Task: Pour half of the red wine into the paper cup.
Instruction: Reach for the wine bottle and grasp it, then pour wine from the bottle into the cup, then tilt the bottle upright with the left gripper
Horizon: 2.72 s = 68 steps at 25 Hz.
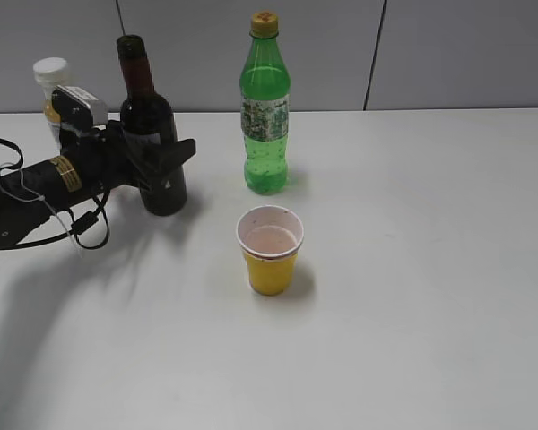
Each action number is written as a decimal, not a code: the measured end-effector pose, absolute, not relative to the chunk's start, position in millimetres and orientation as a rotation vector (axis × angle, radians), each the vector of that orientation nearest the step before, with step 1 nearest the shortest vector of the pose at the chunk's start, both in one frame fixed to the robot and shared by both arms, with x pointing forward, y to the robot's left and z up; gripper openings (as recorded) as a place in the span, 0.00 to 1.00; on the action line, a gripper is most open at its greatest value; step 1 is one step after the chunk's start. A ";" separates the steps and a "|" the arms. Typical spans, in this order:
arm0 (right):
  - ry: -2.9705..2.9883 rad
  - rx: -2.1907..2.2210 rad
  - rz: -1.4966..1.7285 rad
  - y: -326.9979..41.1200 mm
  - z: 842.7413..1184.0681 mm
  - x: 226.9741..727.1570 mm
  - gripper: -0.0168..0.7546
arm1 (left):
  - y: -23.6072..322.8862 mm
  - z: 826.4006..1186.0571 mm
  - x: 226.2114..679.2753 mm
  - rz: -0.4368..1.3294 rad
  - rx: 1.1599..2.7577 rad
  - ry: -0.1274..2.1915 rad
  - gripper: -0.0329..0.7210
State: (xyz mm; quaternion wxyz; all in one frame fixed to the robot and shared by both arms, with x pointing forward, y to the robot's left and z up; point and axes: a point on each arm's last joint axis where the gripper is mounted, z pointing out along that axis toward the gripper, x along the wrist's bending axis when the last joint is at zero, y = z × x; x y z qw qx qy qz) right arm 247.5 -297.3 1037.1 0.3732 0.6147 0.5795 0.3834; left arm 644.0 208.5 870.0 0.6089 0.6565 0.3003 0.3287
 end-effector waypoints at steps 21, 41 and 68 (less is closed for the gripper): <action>1.485 1.575 0.982 -297.3 1037.1 247.5 0.79 | 196.3 943.8 633.3 0.973 1.809 0.354 0.77; 1.485 1.575 0.982 -297.3 1037.1 247.5 0.79 | 175.6 922.9 624.6 1.134 2.187 -0.067 0.77; 1.485 1.575 0.982 -297.3 1037.1 247.5 0.79 | 151.3 910.4 611.7 1.136 2.369 -0.379 0.77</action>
